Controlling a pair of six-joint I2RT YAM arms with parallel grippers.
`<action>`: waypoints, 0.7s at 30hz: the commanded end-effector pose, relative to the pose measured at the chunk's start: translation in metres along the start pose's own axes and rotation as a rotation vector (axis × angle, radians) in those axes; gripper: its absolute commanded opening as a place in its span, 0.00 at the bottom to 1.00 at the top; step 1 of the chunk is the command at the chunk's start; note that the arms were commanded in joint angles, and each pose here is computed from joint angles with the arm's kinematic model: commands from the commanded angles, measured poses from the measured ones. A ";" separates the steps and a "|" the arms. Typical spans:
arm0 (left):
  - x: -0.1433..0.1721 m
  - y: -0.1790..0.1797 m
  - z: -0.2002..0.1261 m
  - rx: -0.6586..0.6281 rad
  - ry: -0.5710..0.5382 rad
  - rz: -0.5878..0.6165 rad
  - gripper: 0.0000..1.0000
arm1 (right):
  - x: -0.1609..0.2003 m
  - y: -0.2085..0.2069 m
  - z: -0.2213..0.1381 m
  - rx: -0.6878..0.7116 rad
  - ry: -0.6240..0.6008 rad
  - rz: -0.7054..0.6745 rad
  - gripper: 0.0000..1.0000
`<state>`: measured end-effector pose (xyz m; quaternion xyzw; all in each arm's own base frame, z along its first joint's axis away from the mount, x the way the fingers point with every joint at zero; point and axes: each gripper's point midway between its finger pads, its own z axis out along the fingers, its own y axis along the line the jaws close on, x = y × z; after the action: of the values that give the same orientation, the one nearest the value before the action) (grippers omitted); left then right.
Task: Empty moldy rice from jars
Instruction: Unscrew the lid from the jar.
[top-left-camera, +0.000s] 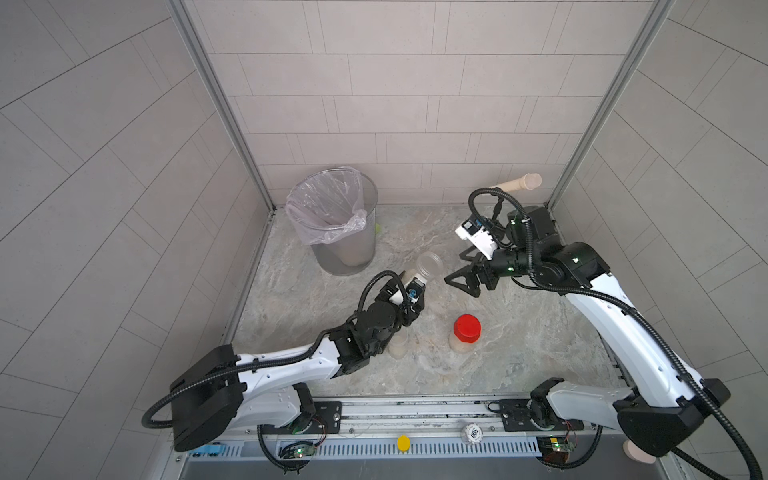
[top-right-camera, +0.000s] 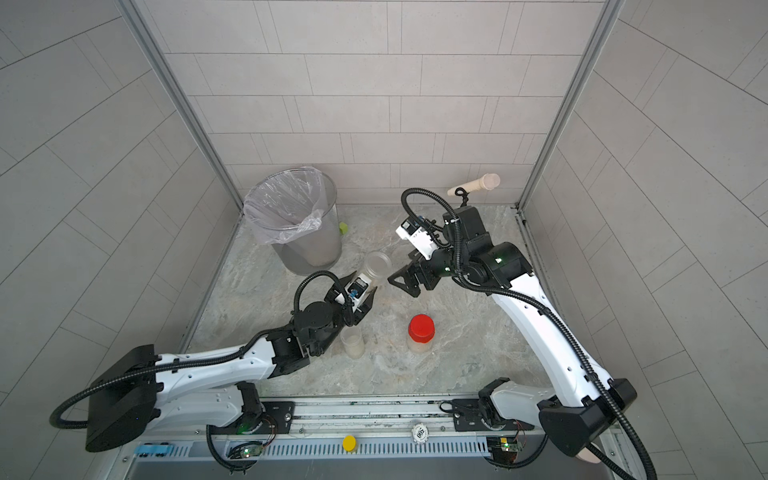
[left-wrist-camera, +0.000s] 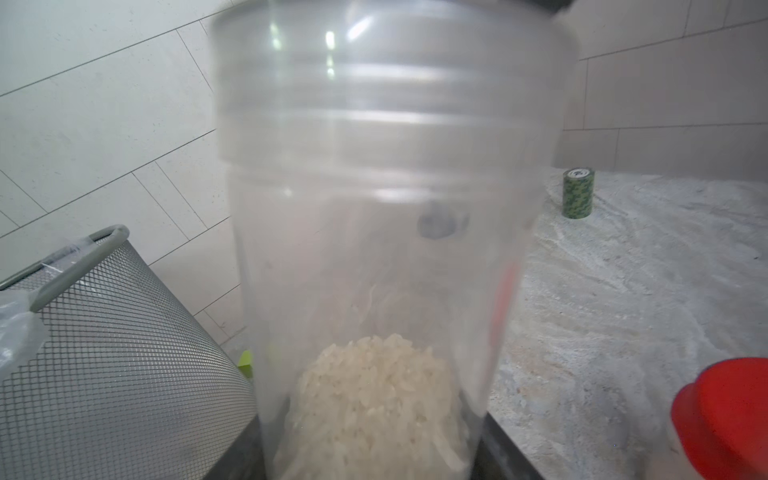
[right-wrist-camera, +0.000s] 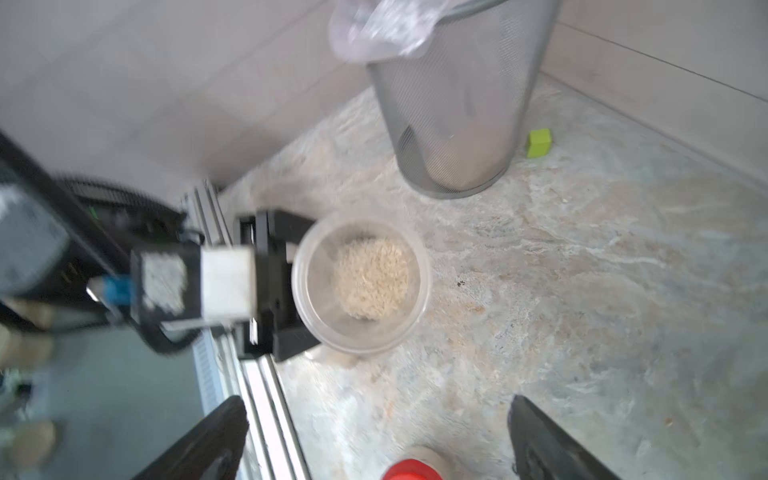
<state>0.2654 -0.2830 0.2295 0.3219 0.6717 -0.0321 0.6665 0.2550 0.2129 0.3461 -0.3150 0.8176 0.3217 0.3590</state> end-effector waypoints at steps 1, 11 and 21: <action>-0.020 0.021 0.006 -0.116 -0.046 0.041 0.27 | -0.038 -0.021 -0.013 0.116 -0.143 0.467 0.98; -0.024 0.021 0.015 -0.162 -0.051 0.099 0.28 | -0.032 -0.024 0.035 0.198 -0.056 0.657 0.96; -0.021 0.021 0.015 -0.169 -0.047 0.082 0.27 | -0.028 -0.019 0.060 0.154 0.010 0.647 0.93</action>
<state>0.2831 -0.2786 0.2303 0.3163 0.6571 0.0514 0.6823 0.3120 0.2505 0.3259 -0.0174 0.9036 0.3375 0.2633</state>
